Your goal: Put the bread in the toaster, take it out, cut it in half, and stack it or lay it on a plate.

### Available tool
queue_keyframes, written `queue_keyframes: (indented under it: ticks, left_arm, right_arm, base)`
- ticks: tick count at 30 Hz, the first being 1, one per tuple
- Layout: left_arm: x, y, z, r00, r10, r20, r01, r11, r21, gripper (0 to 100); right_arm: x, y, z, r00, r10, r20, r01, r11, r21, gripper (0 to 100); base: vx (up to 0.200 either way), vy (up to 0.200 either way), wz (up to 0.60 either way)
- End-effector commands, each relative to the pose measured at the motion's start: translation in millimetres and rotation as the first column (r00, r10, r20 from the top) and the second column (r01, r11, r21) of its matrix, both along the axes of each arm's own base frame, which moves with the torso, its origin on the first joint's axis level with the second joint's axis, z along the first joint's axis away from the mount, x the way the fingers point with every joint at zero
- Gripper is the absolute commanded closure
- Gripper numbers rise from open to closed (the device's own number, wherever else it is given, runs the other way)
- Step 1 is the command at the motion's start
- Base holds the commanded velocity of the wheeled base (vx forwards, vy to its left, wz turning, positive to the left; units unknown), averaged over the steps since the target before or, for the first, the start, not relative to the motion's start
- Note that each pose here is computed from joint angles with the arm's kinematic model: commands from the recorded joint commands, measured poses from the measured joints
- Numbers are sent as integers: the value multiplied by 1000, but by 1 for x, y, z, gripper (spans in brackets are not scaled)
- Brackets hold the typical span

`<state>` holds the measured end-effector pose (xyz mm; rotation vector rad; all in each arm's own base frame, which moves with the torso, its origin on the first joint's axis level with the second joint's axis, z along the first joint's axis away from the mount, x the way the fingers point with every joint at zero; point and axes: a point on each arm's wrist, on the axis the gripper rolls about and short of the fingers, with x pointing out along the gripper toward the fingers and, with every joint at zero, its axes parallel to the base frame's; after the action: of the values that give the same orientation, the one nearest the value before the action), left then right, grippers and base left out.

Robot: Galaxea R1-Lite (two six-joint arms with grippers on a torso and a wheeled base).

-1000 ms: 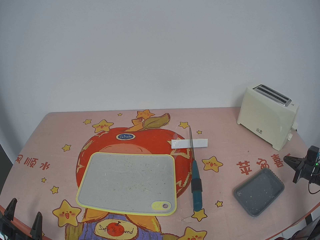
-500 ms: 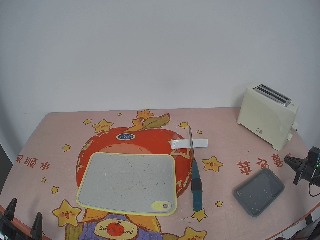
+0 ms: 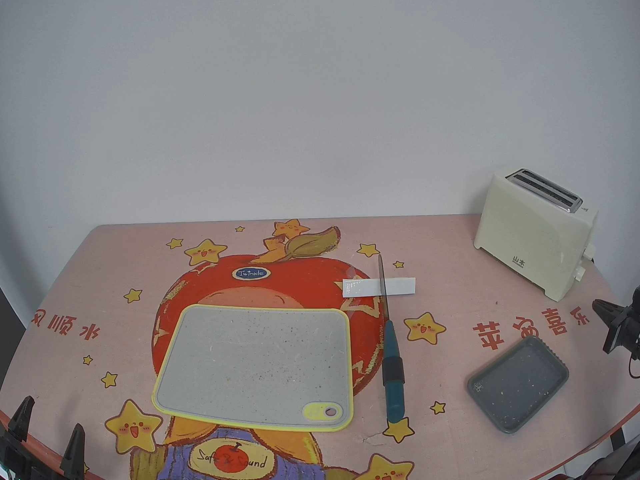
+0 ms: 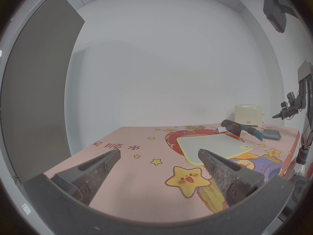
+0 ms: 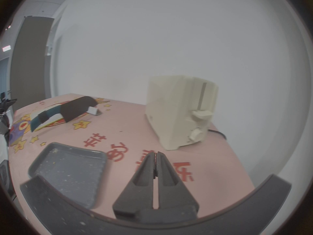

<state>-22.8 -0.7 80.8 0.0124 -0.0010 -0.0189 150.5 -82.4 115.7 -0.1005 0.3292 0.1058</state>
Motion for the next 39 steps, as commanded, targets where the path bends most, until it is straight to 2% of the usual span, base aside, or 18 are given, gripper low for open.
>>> queue_keyframes:
  ticks: [1,5,9,14,19,22,31,39]
  left_arm:
    - [0,0,-5,1000,1,-5,-1,1000,0,0]
    - [0,0,-5,1000,1,-5,-1,1000,0,0]
    - [0,0,-5,1000,-1,-5,1,1000,0,0]
    - [0,0,-5,1000,1,-5,-1,1000,0,0]
    - [0,0,-5,1000,-1,-5,1,1000,0,0]
    - [0,0,-5,1000,1,-5,-1,1000,0,0]
    - [0,0,-5,1000,1,-5,-1,1000,0,0]
    - [0,0,-5,1000,1,-5,-1,1000,0,0]
  right_arm:
    - [2,-8,6,998,-56,14,55,998,40,100]
    - [5,-15,12,995,-94,27,92,993,80,100]
    - [4,-16,10,994,-103,-38,107,986,124,100]
    - [3,-11,6,989,-77,-128,99,980,172,100]
    - [4,-8,2,987,-43,-153,73,978,194,100]
    - [5,-4,-2,985,10,-170,30,973,228,100]
    - [19,-7,-16,973,47,-224,13,967,256,100]
    - [26,-7,-13,977,54,-206,-3,971,238,100]
  base:
    - [0,0,0]
    - [0,0,0]
    - [0,0,0]
    - [0,0,0]
    - [0,0,0]
    - [0,0,0]
    - [0,0,0]
    - [0,0,0]
